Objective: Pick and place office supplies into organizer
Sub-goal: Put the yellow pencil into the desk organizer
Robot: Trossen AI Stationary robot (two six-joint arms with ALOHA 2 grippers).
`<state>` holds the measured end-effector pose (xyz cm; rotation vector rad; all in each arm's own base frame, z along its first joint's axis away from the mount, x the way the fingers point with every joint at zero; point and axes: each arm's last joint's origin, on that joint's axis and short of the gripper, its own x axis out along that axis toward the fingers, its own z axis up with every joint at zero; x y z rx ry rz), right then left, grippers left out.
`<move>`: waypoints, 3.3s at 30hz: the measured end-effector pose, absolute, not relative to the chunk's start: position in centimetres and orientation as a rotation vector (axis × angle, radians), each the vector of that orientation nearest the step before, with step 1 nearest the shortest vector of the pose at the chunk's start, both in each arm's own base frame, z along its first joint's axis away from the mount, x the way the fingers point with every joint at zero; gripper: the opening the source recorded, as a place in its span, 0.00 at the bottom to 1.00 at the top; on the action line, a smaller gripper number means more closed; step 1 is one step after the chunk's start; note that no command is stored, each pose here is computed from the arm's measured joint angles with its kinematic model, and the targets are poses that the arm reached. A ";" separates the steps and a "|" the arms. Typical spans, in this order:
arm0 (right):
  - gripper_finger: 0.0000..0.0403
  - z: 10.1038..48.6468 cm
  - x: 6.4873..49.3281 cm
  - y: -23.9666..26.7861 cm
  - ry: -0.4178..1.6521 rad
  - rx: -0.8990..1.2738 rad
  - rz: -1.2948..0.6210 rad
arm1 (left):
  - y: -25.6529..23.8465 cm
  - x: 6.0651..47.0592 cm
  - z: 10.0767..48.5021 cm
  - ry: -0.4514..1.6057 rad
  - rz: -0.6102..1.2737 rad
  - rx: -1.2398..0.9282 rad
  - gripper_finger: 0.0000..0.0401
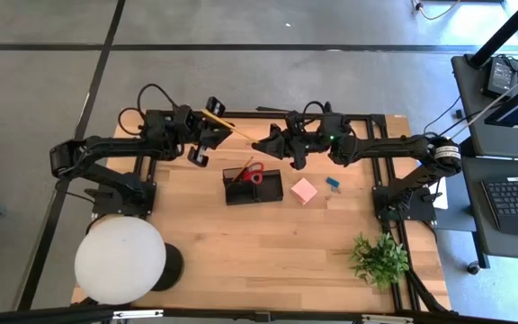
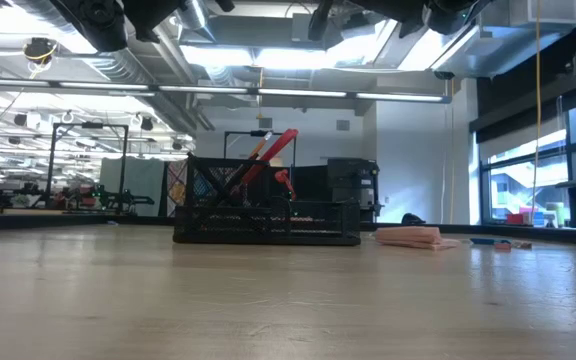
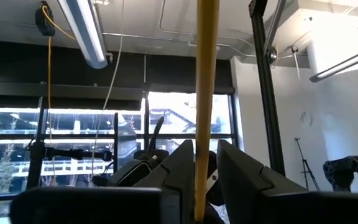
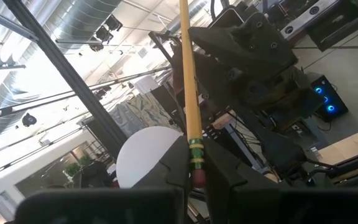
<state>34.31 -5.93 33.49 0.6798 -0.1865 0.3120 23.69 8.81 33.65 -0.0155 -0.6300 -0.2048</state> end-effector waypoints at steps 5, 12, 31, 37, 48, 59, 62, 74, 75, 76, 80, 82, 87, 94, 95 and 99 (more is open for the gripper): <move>0.08 33.5 34.3 -5.9 -0.184 0.680 0.315 | 8.6 23.7 33.6 -0.602 -0.279 -0.049 0.26; 0.07 33.6 34.2 -5.9 -0.188 0.679 0.314 | 9.3 23.3 33.3 -0.498 -0.421 -0.116 0.37; 0.07 39.1 33.9 -6.1 0.316 0.385 0.322 | 11.2 21.8 31.8 0.045 -0.803 -0.477 0.37; 0.07 43.3 30.4 -5.7 0.572 0.271 0.206 | 12.1 22.4 30.0 0.175 -0.731 -0.681 0.37; 0.08 42.3 29.1 -5.4 0.927 0.310 0.053 | 14.2 22.3 27.0 0.227 -0.425 -0.842 0.37; 0.08 35.5 35.2 -7.0 1.146 0.213 0.011 | 16.6 21.2 26.7 0.112 -0.110 -0.777 0.37; 0.08 33.7 36.3 -7.4 1.200 0.189 -0.033 | 16.7 21.1 26.7 0.104 -0.090 -0.769 0.37; 0.08 33.7 39.6 -8.2 1.179 0.142 -0.043 | 16.8 21.1 26.7 0.102 -0.086 -0.751 0.37; 0.07 33.6 39.9 -8.2 1.190 0.143 -0.041 | 16.8 21.1 26.6 0.102 -0.086 -0.743 0.37; 0.07 33.4 40.1 -8.3 1.205 0.146 -0.040 | 16.8 21.1 26.6 0.104 -0.086 -0.739 0.37; 0.08 32.8 40.5 -8.2 1.312 0.145 -0.019 | 16.7 21.1 26.6 0.108 -0.084 -0.742 0.37; 0.09 32.4 40.9 -8.1 1.356 0.148 -0.010 | 16.7 21.1 26.6 0.108 -0.084 -0.741 0.37; 0.08 31.9 41.5 -7.4 1.396 0.126 0.028 | 16.7 21.1 26.6 0.107 -0.085 -0.723 0.37; 0.08 32.0 41.5 -7.1 1.399 0.119 0.035 | 16.7 21.1 26.5 0.108 -0.086 -0.700 0.37; 0.09 32.0 41.5 -7.1 1.398 0.118 0.035 | 16.7 21.1 26.5 0.109 -0.086 -0.701 0.37; 0.09 32.0 41.7 -7.2 1.381 0.111 0.033 | 16.7 21.1 26.5 0.108 -0.085 -0.700 0.37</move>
